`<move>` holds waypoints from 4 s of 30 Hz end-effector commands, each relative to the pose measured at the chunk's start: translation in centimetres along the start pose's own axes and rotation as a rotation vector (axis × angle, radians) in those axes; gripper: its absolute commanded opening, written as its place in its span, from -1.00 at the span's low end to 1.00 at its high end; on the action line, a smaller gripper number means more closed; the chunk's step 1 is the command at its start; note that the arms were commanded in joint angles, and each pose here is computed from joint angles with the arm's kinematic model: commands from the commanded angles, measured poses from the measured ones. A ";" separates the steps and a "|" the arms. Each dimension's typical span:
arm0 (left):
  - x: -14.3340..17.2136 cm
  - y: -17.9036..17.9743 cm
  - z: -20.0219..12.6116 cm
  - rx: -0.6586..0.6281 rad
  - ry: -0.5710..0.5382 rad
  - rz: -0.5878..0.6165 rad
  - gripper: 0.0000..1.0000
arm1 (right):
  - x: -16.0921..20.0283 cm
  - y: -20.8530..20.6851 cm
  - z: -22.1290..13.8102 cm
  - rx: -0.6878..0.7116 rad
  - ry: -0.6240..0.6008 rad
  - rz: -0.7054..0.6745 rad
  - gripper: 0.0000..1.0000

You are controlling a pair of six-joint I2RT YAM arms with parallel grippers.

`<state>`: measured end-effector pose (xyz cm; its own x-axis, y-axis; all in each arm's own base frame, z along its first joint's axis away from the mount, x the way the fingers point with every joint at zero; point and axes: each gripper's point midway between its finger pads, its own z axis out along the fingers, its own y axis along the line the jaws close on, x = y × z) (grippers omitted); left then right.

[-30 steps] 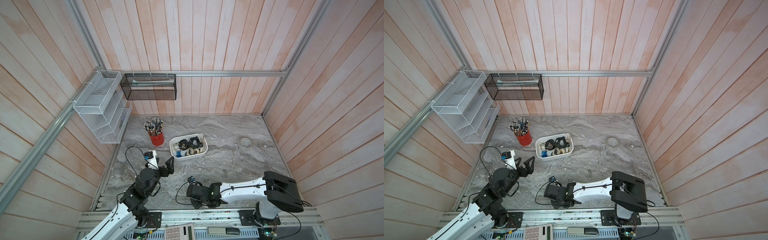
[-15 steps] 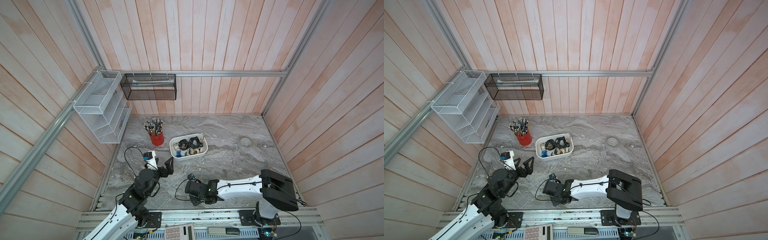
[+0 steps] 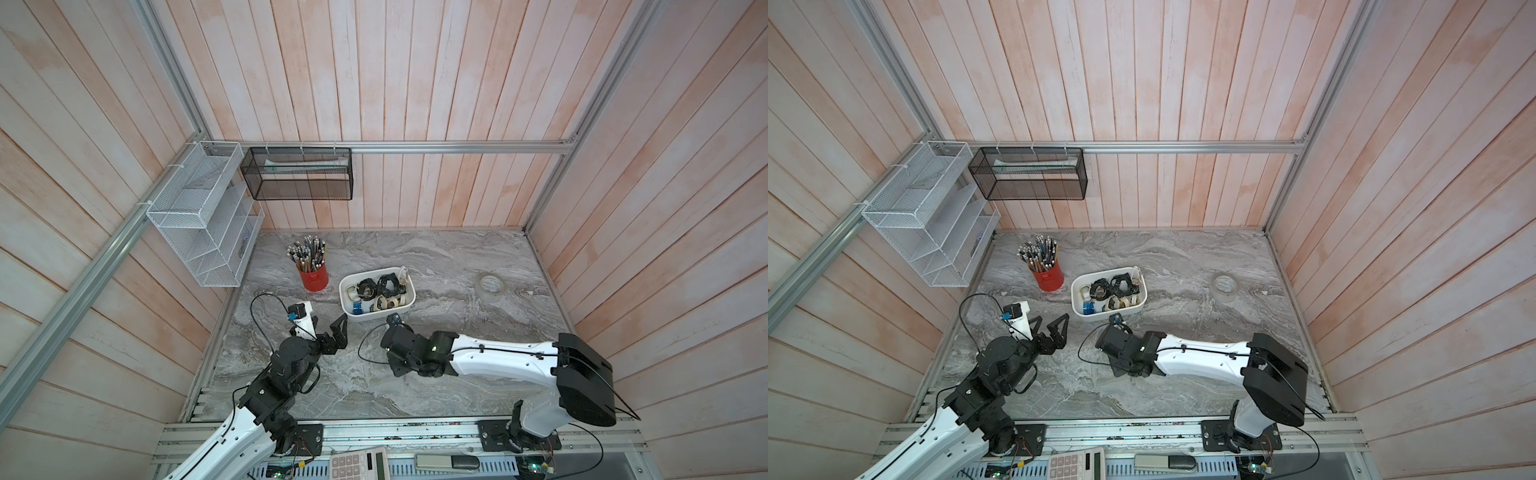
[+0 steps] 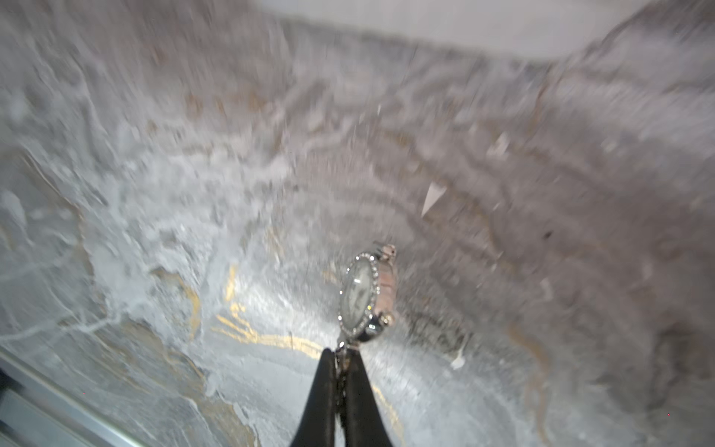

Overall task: Put the watch into the storage box
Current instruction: Pick up the watch at the center of the board, then place the watch in the storage box, then reset both arms

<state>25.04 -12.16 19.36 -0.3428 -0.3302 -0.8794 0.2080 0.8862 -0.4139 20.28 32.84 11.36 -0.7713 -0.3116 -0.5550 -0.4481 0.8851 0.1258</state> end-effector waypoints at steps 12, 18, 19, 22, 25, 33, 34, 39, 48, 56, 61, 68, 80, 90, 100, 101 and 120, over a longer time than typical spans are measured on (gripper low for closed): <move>0.9 -0.1 0.2 0.020 0.026 -0.048 0.99 | -20.6 -2.6 -4.0 0.021 -0.465 -0.086 -1.00; 1.0 -0.1 0.3 0.021 0.027 -0.062 0.99 | -23.3 -2.7 -1.6 0.014 -0.484 -0.140 -1.00; 1.1 -0.1 0.4 0.019 0.030 -0.063 0.99 | -23.7 -2.8 -1.2 0.015 -0.485 -0.145 -1.00; 1.0 -0.1 0.4 0.014 0.031 -0.063 0.99 | -24.1 -2.5 -0.1 0.000 -0.486 -0.166 -1.00; 1.0 -0.1 0.5 0.012 0.032 -0.062 0.99 | -24.2 -2.5 1.4 -0.009 -0.474 -0.177 -1.00; 0.9 -0.3 0.8 0.013 0.036 -0.060 0.99 | -22.5 -2.4 5.7 -0.030 -0.411 -0.188 -1.00; 0.9 -0.3 0.9 0.014 0.038 -0.061 0.99 | -22.2 -2.4 6.3 -0.030 -0.399 -0.189 -1.00; 0.9 -0.4 0.9 0.017 0.041 -0.060 0.99 | -20.6 -2.6 9.1 -0.036 -0.344 -0.182 -1.00; 0.3 -0.5 0.7 0.017 0.029 -0.051 0.99 | -21.2 -2.9 7.3 -0.060 -0.375 -0.149 0.10; -0.1 -0.8 0.7 0.026 0.015 -0.046 0.99 | -21.9 -6.3 0.6 -0.071 -0.499 -0.040 0.62; -0.1 -0.8 0.8 0.032 0.011 -0.046 0.99 | -17.6 -10.2 -2.6 -0.017 -0.593 0.024 0.80; -0.3 -1.4 1.2 0.057 0.002 -0.037 0.99 | -12.2 -16.4 -3.9 0.114 -0.608 0.132 0.95; -5.7 3.7 0.0 -0.273 -0.304 0.193 0.99 | -6.4 -29.7 -10.3 0.692 -0.763 0.224 0.96; -5.1 12.3 2.1 -0.473 -0.333 0.333 1.00 | -2.1 -35.4 -11.5 0.863 -0.933 0.210 0.96; -3.8 16.8 7.6 -0.432 -0.291 0.363 0.99 | -2.4 -37.5 -8.0 0.685 -1.006 0.196 0.96; -4.3 17.2 8.1 -0.454 -0.308 0.370 1.00 | -2.7 -37.8 -6.9 0.671 -0.935 0.204 0.96; -3.9 18.5 9.1 -0.454 -0.215 0.312 0.99 | -2.5 -39.7 -5.8 0.663 -0.857 0.283 0.96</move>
<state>38.43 2.70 12.65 -0.1319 -0.0443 -0.9903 -0.1675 0.9856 -0.0218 36.91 -3.47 12.00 -0.1389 0.0304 -0.9898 0.2243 0.9745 -0.0015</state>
